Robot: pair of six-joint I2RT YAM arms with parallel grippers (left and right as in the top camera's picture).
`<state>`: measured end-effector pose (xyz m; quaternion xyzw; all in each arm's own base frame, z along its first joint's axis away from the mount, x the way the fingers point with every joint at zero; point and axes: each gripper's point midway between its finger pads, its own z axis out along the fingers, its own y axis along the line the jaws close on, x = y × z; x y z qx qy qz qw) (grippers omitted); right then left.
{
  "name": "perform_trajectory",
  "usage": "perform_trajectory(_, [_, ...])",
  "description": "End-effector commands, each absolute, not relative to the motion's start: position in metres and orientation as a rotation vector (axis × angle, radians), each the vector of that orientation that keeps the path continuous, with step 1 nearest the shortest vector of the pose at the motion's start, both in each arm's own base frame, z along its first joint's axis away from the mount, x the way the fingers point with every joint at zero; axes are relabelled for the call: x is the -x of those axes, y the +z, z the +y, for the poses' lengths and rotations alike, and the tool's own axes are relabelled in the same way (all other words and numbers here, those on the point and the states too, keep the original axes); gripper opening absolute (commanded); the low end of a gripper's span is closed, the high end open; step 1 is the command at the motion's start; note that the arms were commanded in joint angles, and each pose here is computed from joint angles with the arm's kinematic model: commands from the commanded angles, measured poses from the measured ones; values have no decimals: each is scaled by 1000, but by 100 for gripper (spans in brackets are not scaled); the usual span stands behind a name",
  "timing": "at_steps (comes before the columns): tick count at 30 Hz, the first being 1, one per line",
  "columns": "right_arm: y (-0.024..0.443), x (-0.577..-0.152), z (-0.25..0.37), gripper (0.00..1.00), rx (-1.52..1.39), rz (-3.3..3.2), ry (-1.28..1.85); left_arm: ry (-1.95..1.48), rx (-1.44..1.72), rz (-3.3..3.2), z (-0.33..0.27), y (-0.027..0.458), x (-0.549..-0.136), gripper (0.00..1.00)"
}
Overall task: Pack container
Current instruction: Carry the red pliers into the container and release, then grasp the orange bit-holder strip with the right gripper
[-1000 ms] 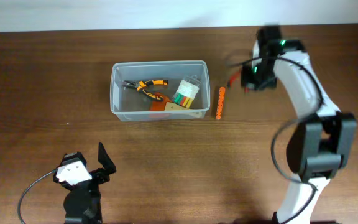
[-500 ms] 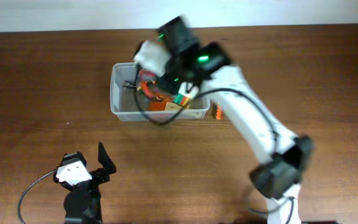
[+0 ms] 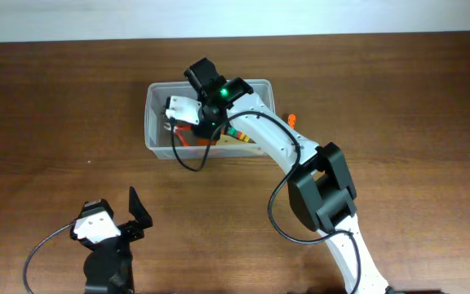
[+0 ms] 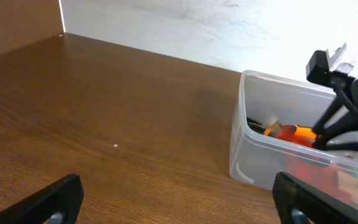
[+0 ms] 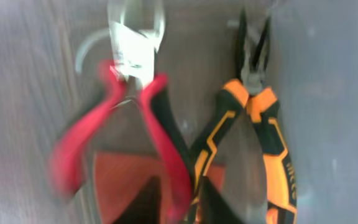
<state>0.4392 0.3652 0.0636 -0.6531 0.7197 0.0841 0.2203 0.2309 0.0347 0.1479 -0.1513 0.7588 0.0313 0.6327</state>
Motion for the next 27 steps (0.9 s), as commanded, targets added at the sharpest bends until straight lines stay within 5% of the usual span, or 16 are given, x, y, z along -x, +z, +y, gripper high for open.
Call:
perform_trajectory(1, [80, -429, 377, 59, 1727, 2038, 313, 78, 338, 1738, 34, 147, -231, 99])
perform_trajectory(9, [197, -453, 312, 60, 1292, 2253, -85, 79, 338, 1738, 34, 147, -231, 99])
perform_trajectory(16, [276, -466, 196, 60, 743, 2451, -11, 78, 338, 1738, 34, 147, -231, 99])
perform_trajectory(27, [145, -481, 85, 56, -117, 2910, 126, 79, 338, 1738, 34, 147, -231, 99])
